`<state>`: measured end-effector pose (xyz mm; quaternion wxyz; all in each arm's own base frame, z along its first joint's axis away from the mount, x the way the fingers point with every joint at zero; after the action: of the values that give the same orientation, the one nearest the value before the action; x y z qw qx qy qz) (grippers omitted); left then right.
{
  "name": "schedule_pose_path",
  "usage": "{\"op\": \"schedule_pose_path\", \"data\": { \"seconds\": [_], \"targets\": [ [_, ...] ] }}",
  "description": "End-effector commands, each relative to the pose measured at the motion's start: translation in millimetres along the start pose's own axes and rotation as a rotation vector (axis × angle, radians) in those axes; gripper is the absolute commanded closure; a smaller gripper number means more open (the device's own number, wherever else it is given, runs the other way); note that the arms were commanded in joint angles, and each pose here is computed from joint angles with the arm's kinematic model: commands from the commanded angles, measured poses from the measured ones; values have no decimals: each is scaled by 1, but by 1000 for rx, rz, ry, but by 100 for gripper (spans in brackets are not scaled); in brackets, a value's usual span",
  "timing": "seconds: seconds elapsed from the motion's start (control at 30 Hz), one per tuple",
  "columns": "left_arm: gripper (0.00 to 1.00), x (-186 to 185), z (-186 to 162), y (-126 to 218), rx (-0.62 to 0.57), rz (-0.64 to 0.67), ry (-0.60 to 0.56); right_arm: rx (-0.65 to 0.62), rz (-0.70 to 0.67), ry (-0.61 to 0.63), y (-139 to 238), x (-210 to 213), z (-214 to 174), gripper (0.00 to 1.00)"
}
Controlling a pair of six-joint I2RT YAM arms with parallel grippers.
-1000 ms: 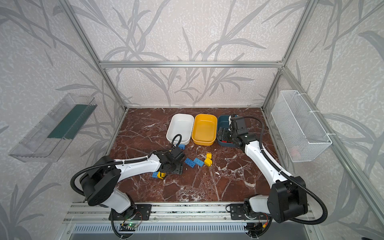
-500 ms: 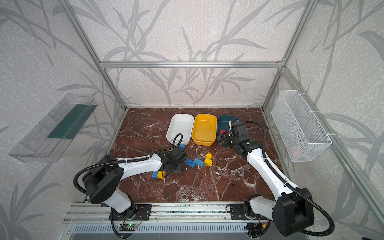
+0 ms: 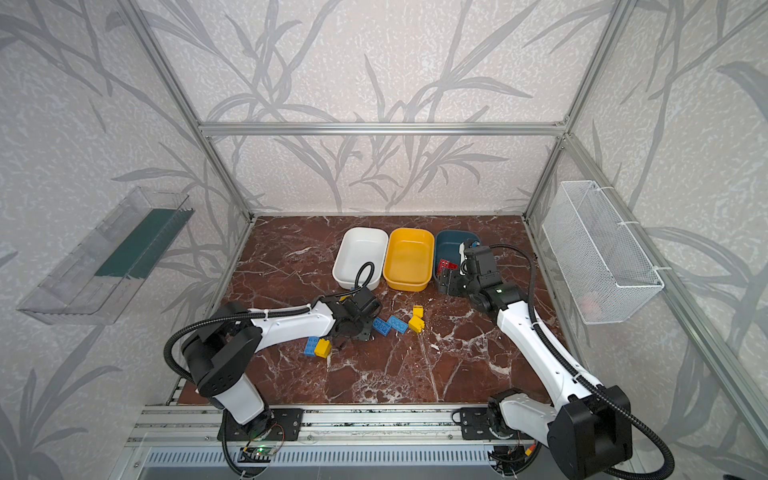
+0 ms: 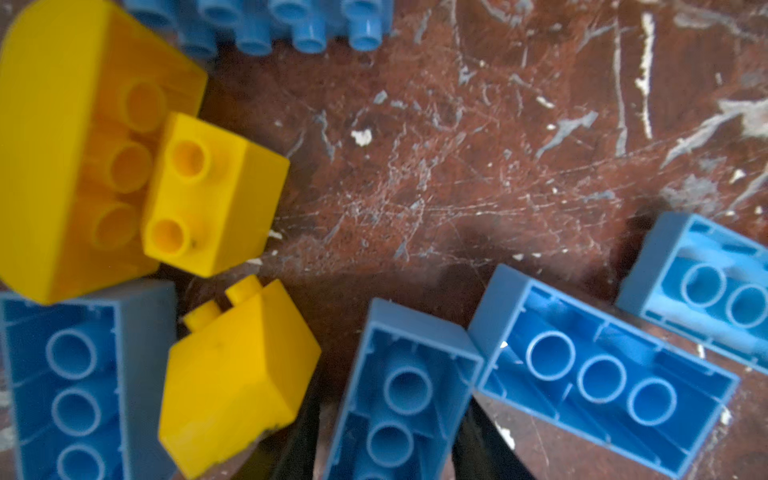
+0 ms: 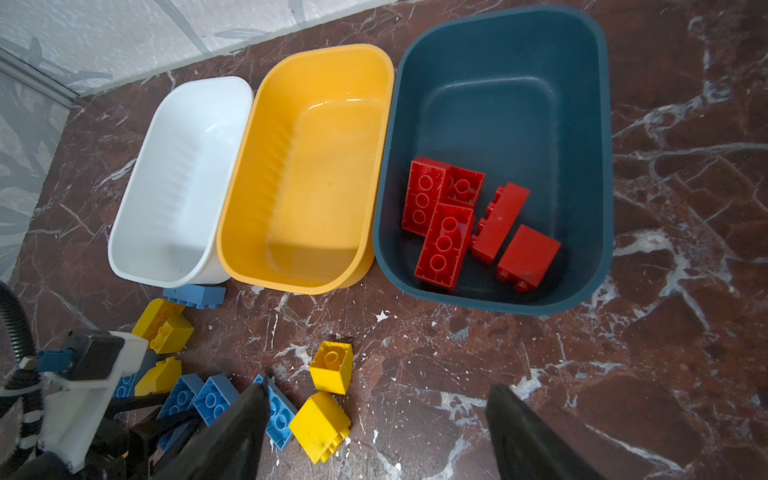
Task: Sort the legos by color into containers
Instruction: 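Carry the blue brick with the left gripper and drop it into the yellow bin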
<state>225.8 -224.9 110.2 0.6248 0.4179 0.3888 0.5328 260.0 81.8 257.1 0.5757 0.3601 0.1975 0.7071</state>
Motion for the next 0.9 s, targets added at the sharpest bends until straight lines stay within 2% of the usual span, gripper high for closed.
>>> {"op": "schedule_pose_path", "data": {
  "seconds": [0.0, 0.23, 0.47, 0.7, 0.87],
  "targets": [
    [60, -2, -2, -8, 22, 10, -15, 11, -10, 20, 5, -1, -6, 17],
    [72, -5, 3, 0, -9, -25, -10, 26, -3, 27, 7, -2, -16, 17],
    [74, -10, 24, 41, -121, -95, -3, 55, 24, 64, 5, 4, -33, 17],
    [73, -26, 66, 90, -237, -149, -15, 73, 85, 104, 1, 15, -53, 17],
    [73, -45, 102, 104, -282, -181, -27, 84, 115, 120, 0, 17, -68, 17]
  ]
}}
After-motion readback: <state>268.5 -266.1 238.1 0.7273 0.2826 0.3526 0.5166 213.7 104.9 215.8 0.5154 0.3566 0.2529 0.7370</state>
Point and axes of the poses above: each gripper's point midway between its finger pads, its own y axis back along the fingers, its own x axis along the line the jaws close on, z = x × y, the point moved 10 cm from there along y, back along the fingers, and after that the axes turned 2 degrees about y, right-handed, at the moved point
